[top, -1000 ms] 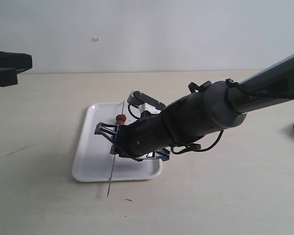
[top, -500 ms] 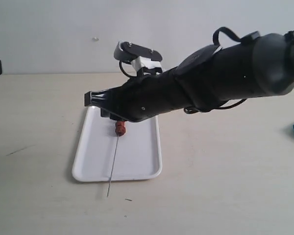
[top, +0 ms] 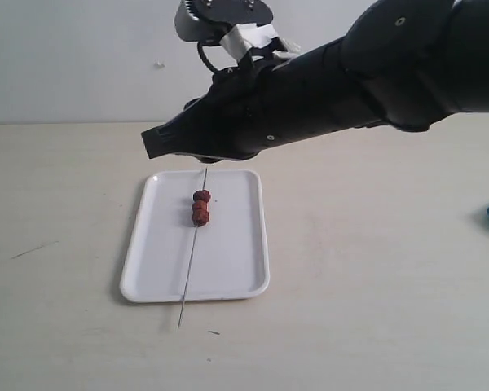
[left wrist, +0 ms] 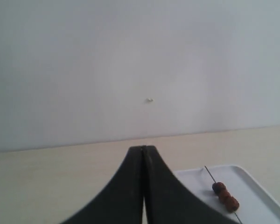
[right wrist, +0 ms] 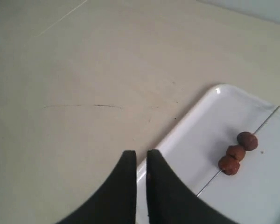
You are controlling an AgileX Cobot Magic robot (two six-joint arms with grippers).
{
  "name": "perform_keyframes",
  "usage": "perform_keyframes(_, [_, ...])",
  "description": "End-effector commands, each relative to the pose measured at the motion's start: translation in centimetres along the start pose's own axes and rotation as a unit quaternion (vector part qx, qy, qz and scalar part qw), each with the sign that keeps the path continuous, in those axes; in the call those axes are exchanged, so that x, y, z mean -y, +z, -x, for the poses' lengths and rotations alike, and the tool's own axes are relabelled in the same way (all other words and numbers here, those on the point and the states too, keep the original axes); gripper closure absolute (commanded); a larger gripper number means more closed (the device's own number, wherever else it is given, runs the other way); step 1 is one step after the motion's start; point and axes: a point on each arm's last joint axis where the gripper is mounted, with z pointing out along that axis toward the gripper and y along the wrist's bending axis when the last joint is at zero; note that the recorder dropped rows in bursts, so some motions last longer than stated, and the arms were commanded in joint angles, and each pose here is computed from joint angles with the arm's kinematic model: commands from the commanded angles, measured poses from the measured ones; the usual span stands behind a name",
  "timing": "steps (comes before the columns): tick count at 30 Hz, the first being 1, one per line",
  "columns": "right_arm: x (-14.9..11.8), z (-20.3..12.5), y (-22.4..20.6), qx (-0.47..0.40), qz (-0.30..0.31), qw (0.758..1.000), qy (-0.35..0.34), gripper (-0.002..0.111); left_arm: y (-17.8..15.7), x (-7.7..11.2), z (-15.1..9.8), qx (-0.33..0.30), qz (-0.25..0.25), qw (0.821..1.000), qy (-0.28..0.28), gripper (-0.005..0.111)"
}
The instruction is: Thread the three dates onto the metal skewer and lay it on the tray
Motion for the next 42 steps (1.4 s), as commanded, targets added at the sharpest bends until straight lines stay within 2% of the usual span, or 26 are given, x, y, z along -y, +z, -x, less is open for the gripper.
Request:
perform_keyframes(1, [-0.5,0.2,-2.5,0.023,-0.009,0.999,-0.028,0.108,-1.9,-0.7,-1.8,0.034,0.043,0.998,-0.029,0.107])
perform_keyframes(5, [-0.7,0.0,-5.8,0.07,-0.036,0.996,-0.048,0.108,-2.8,-0.9,-3.3,0.056,0.05,0.997,-0.028,0.107])
perform_keyframes(9, [-1.2,-1.2,-10.4,0.12,-0.059,0.986,-0.097,0.108,-2.7,-1.0,-5.0,0.04,0.052,0.997,-0.026,0.107])
perform_keyframes(15, [-2.2,-3.8,-16.0,0.172,-0.058,0.976,-0.117,0.108,-2.8,-1.0,-5.0,0.04,0.054,0.997,-0.026,0.107])
perform_keyframes(27, [-4.0,-3.8,-22.8,0.282,-0.05,0.948,-0.14,0.108,-2.8,-1.0,-5.0,0.04,0.054,0.997,-0.026,0.107])
perform_keyframes(31, [-4.3,-4.3,-24.2,0.295,-0.058,0.937,-0.176,0.108,-2.8,-1.0,-5.0,0.04,0.054,0.997,-0.026,0.107])
perform_keyframes(33, [-3.9,-5.0,-24.6,0.282,-0.073,0.936,-0.196,0.108,-2.8,-1.0,-5.0,0.04,0.054,0.997,-0.026,0.107])
perform_keyframes(35, [-2.8,-6.0,-24.9,0.261,-0.102,0.942,-0.185,0.108,-2.8,-1.0,-5.0,0.04,0.054,0.997,-0.026,0.107])
perform_keyframes(37, [-1.4,-7.3,-25.5,0.259,-0.15,0.943,-0.143,0.108,-2.8,-1.0,-5.0,0.04,0.054,0.997,-0.026,0.107])
perform_keyframes(40, [0.4,-9.4,-26.6,0.293,-0.234,0.925,-0.068,0.108,-2.8,-1.0,-5.0,0.04,0.054,0.997,-0.026,0.107])
perform_keyframes(42, [1.0,-10.8,-27.0,0.31,-0.272,0.91,-0.042,0.108,-2.8,-1.0,-5.0,0.04,0.054,0.997,-0.026,0.107])
